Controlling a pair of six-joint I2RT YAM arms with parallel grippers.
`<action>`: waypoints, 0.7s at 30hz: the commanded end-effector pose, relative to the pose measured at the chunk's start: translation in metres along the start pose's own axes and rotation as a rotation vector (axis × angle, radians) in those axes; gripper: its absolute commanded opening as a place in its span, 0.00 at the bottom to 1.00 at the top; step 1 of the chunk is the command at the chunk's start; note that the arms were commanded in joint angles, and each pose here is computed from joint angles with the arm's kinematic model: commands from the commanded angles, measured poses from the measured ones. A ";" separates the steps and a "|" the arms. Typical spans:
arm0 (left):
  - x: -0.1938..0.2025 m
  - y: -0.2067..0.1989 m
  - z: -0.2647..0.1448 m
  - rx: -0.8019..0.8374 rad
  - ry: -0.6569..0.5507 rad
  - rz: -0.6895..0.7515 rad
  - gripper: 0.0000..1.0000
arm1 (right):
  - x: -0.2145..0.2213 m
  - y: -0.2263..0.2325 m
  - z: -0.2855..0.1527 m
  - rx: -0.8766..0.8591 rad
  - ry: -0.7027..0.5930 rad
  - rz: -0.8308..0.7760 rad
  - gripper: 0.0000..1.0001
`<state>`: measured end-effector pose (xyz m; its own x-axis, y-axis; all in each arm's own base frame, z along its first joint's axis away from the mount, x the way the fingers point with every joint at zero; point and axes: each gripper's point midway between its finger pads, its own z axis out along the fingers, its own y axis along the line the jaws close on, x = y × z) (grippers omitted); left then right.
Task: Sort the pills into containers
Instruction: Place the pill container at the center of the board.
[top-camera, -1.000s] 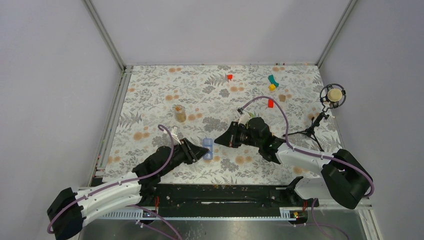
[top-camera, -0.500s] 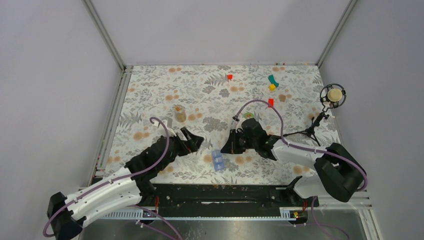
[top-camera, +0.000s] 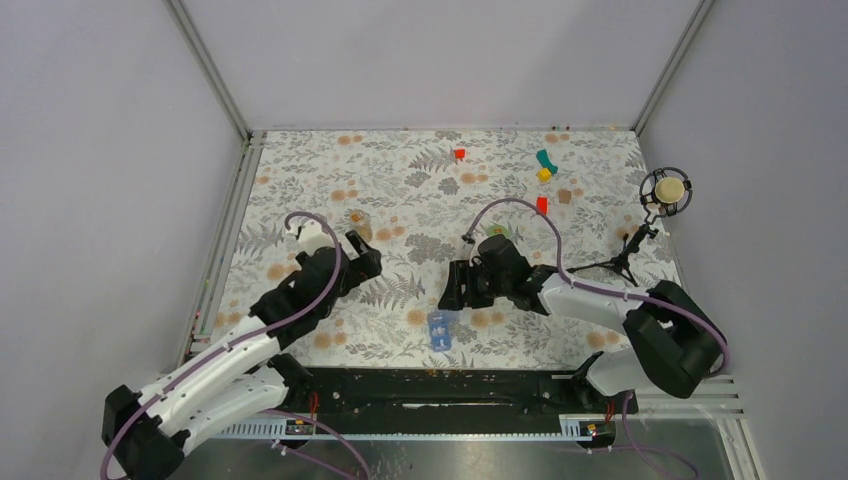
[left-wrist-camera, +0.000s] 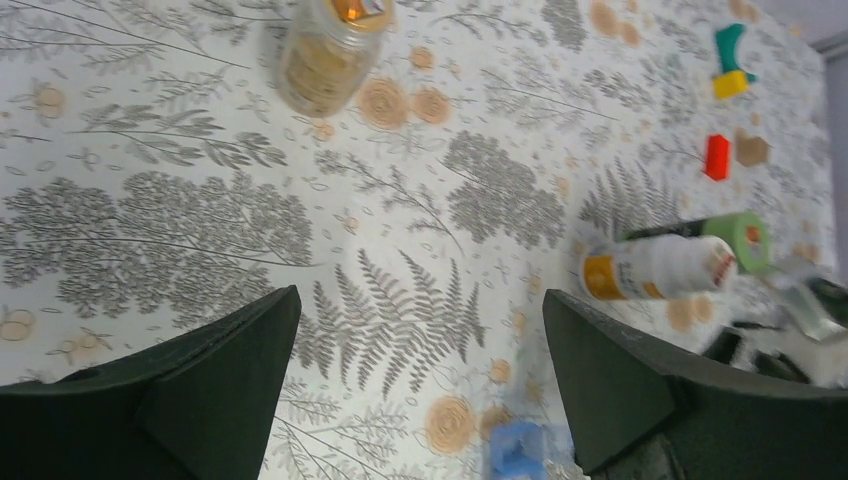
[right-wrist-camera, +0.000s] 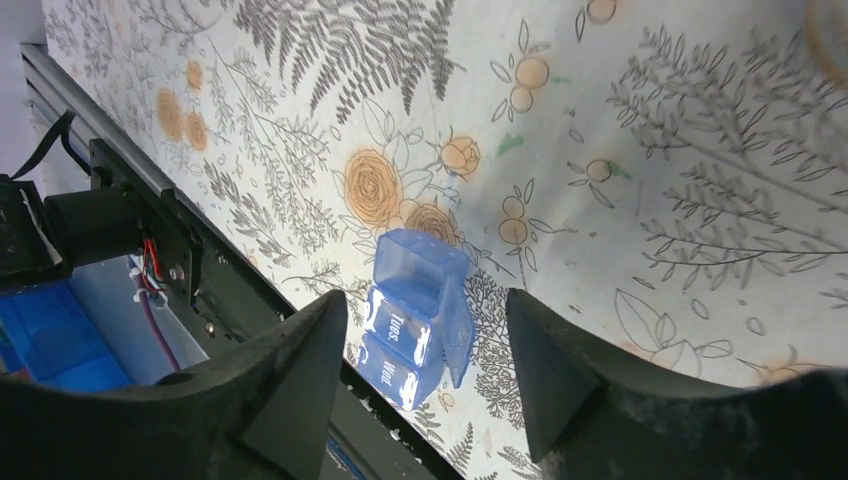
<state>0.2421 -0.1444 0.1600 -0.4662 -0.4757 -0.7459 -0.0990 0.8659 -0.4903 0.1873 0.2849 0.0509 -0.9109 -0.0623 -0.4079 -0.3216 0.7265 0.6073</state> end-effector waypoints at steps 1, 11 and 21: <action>-0.025 -0.006 0.012 -0.025 -0.041 0.012 0.93 | -0.041 0.013 -0.022 0.040 -0.133 -0.077 0.70; -0.051 -0.004 0.102 -0.135 -0.025 0.146 0.90 | -0.053 0.005 -0.054 0.128 -0.243 -0.079 0.83; -0.053 0.021 0.188 -0.258 0.064 0.163 0.78 | -0.050 0.004 -0.078 0.147 -0.285 -0.100 0.85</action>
<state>0.4029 -0.1268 0.0948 -0.5711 -0.3202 -0.7559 -0.2585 0.9441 -0.2046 0.2108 0.2494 0.1247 -0.7812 0.0456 -0.6227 -0.3490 0.7951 0.4960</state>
